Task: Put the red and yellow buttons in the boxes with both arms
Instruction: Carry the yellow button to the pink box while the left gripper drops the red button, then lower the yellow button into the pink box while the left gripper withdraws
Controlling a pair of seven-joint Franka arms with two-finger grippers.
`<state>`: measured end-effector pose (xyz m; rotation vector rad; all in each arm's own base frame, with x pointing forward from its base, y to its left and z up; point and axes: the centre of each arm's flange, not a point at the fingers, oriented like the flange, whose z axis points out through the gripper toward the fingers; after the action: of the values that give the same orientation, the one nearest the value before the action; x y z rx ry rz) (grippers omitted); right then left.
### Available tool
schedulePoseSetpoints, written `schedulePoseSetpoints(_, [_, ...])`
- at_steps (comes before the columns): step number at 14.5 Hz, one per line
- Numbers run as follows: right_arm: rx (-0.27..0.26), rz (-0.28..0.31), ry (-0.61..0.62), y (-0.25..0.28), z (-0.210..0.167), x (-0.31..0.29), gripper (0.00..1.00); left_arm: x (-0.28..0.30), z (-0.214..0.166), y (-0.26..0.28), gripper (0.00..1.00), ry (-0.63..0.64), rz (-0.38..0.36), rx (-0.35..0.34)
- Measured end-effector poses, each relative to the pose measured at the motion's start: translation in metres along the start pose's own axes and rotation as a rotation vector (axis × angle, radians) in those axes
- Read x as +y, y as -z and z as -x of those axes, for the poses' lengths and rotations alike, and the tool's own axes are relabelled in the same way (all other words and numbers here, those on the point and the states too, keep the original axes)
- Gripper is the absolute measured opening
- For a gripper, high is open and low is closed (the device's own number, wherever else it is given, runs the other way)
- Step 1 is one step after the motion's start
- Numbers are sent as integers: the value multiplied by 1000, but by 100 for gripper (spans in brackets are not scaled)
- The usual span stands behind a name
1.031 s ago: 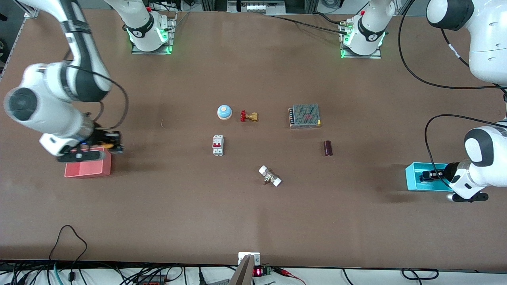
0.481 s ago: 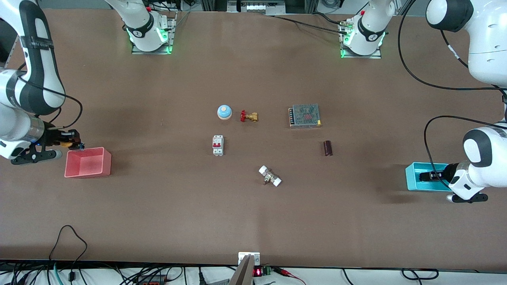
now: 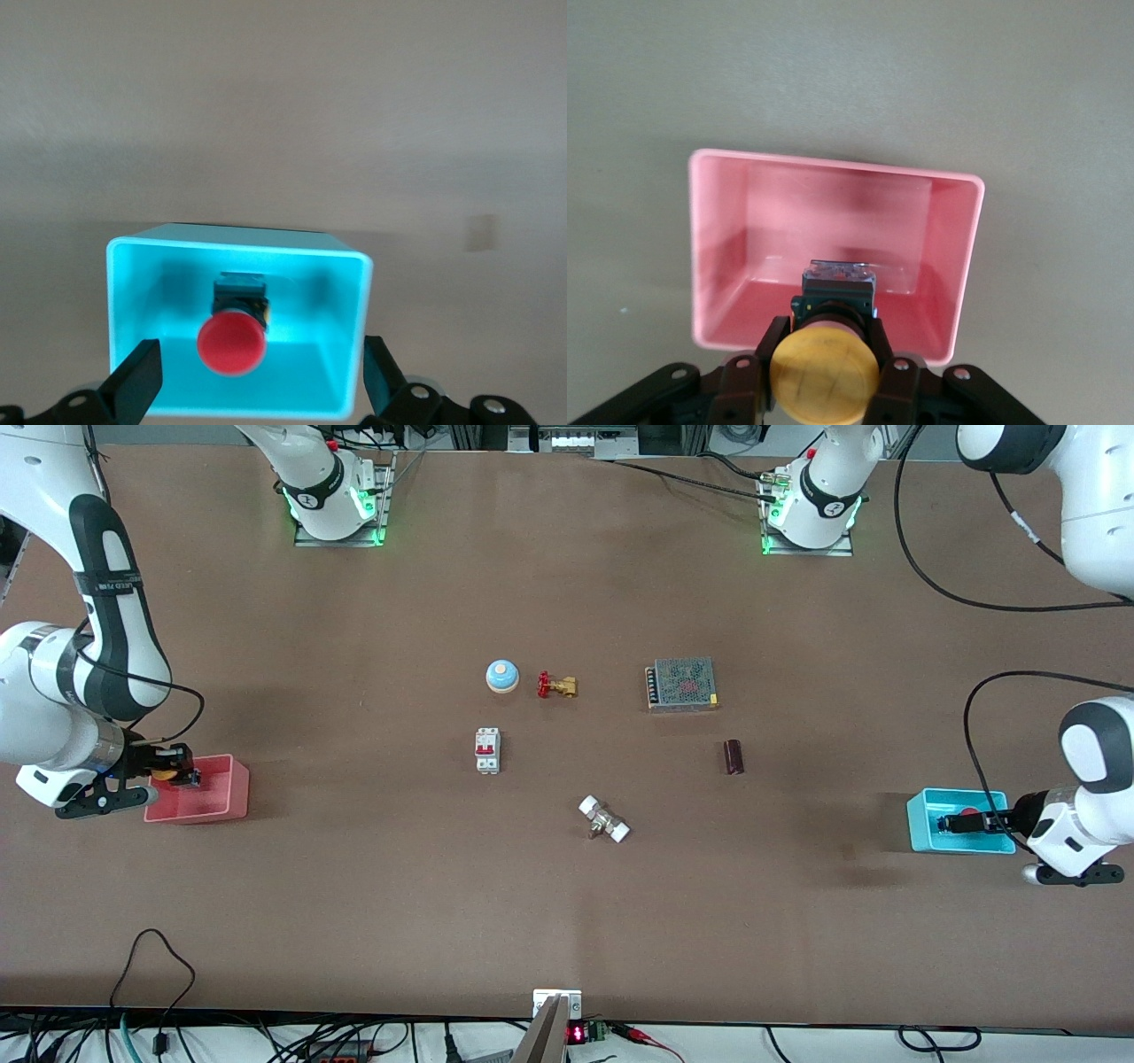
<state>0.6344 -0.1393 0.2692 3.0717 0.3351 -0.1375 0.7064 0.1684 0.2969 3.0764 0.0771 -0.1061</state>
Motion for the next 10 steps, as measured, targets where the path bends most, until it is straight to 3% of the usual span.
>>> schedulePoseSetpoints(5, [4,-33,-27,-19,-2,1,40,52,21,123,100,-67,-9,69])
schedulePoseSetpoints(10, [4,-30,-24,-32,-4,0,40,145,70,228,100,-89,-30,112])
